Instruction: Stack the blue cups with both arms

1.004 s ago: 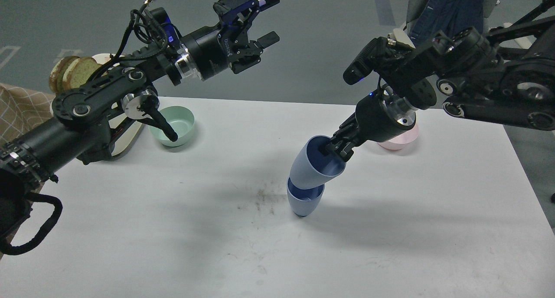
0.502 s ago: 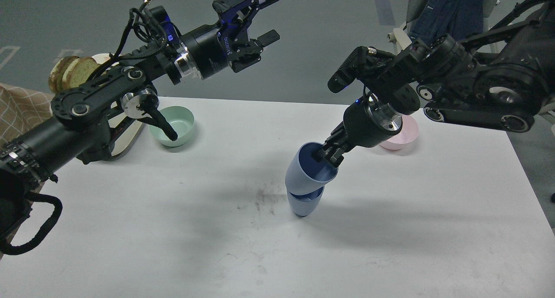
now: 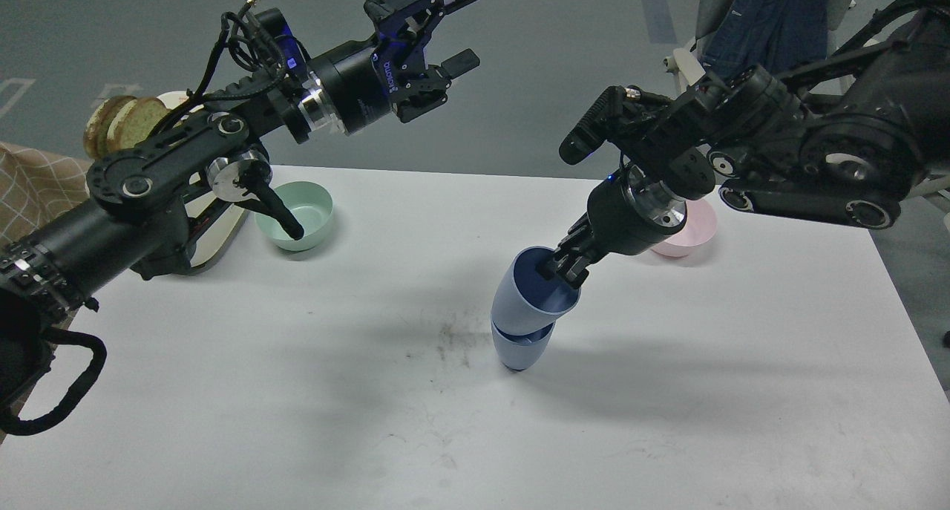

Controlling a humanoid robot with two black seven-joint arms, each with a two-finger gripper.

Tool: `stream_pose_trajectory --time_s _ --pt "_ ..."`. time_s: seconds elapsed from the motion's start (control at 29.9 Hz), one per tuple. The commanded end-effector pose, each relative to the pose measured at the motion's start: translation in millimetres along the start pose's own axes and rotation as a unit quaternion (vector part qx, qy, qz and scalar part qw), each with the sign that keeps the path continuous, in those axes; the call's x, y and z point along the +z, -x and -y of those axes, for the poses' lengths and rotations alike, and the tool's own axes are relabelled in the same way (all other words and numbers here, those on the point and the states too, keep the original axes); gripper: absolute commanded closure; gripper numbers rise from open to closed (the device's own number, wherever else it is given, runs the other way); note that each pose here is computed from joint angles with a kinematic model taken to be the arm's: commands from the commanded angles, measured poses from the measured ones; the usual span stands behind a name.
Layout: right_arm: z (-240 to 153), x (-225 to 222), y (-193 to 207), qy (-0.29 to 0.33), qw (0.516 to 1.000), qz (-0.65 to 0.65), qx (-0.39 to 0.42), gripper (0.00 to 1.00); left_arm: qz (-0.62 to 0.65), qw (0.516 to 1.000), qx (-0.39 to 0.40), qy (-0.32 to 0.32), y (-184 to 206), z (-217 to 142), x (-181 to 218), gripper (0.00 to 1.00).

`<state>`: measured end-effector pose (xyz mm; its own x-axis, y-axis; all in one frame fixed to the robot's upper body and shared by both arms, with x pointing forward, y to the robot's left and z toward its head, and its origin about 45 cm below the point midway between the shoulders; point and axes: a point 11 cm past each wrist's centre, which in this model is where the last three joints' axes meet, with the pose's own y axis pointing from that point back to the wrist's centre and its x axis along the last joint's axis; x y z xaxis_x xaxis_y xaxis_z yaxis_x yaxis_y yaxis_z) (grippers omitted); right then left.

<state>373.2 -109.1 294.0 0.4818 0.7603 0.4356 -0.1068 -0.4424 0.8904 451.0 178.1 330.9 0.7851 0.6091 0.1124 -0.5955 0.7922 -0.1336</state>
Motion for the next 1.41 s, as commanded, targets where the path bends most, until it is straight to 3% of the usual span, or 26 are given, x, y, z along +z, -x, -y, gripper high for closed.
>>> stream_pose_trajectory --time_s 0.0,0.03,0.17,0.37,0.64,0.84,0.94,1.07,1.37 --pt "0 2 2 0.003 1.0 0.0 -0.003 1.0 0.0 1.0 0.001 0.0 0 0 0 0.08" --pt "0 2 2 0.003 1.0 0.001 -0.003 1.0 0.0 1.0 0.001 0.0 0 0 0 0.08" --pt "0 3 3 0.004 1.0 0.002 -0.003 0.75 0.0 1.0 0.001 0.001 0 0 0 0.08" --pt "0 3 3 0.003 1.0 0.004 -0.001 0.55 0.001 1.0 0.001 0.0 -1 -1 1 0.08" --pt "-6 3 -5 -0.004 0.999 0.033 0.024 0.42 0.002 1.0 0.007 0.004 -5 -3 4 0.08" --pt "-58 36 -36 0.013 0.981 0.116 0.156 0.23 0.008 1.0 0.017 0.002 -13 -9 7 0.08" --pt "-102 62 -44 -0.003 0.941 0.205 0.271 0.05 0.009 1.0 0.025 0.005 -19 -13 10 0.08" --pt "-131 92 -22 -0.06 0.859 0.333 0.384 0.01 0.006 0.999 0.036 0.008 -24 -16 10 0.08" --pt "-94 151 54 -0.159 0.648 0.525 0.528 0.0 -0.074 0.992 0.105 0.013 -45 -38 -21 0.08"
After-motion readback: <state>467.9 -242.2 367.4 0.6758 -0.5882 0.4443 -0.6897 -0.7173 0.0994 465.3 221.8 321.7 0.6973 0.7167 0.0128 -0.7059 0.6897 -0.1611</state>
